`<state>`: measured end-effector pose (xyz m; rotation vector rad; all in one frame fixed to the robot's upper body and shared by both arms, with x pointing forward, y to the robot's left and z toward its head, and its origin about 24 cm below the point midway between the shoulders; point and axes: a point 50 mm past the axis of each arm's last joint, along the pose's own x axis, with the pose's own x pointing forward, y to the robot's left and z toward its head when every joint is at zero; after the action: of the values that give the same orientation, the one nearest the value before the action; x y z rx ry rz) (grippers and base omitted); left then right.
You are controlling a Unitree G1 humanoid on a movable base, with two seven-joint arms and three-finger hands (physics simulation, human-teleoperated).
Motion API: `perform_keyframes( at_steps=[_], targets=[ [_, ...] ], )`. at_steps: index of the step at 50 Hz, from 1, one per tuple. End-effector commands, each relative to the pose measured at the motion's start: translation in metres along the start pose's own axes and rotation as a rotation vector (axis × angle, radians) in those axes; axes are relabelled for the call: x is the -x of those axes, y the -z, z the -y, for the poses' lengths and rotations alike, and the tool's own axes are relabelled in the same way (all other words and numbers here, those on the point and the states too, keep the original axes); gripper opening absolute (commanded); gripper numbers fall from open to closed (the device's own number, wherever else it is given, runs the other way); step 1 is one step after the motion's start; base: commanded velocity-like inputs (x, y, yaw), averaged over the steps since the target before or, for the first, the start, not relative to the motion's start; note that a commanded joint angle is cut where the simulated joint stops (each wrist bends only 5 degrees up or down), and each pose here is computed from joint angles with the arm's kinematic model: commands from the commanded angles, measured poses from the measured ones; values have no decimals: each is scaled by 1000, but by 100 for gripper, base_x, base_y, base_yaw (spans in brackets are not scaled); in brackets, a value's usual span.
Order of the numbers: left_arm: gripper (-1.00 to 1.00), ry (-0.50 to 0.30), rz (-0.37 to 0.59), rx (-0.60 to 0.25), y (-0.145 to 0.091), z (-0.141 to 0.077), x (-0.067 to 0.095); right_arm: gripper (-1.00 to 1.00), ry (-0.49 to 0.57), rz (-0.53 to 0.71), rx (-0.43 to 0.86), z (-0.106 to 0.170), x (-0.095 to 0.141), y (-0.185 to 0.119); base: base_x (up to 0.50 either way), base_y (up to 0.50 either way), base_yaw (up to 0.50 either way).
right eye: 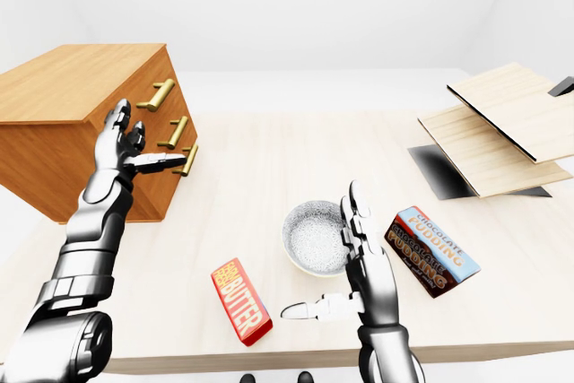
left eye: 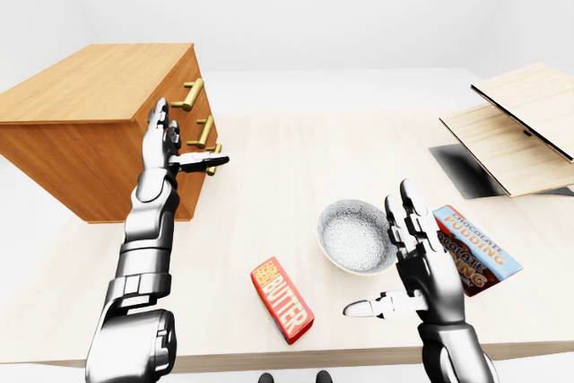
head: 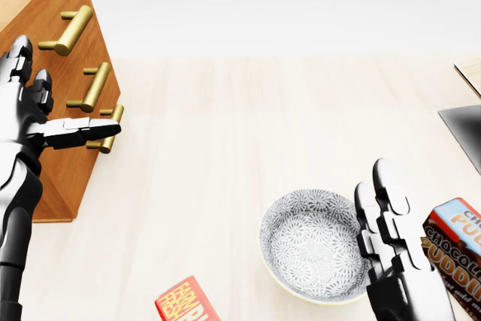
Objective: Close the top drawer of the cabinet and put the bowl on top of it.
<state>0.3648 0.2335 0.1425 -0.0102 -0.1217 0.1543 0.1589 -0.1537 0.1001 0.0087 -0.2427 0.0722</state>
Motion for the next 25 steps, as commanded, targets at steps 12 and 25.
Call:
perform_keyframes(
  at_steps=[12,25],
  targets=[
    [100,41,295,4,-43,10,52,100,2,-6,-2,1,0,2,0,0,0],
    [100,127,443,-26,-66,26,86,100,2,-2,-3,1,-1,1,0,0,0]
  ],
)
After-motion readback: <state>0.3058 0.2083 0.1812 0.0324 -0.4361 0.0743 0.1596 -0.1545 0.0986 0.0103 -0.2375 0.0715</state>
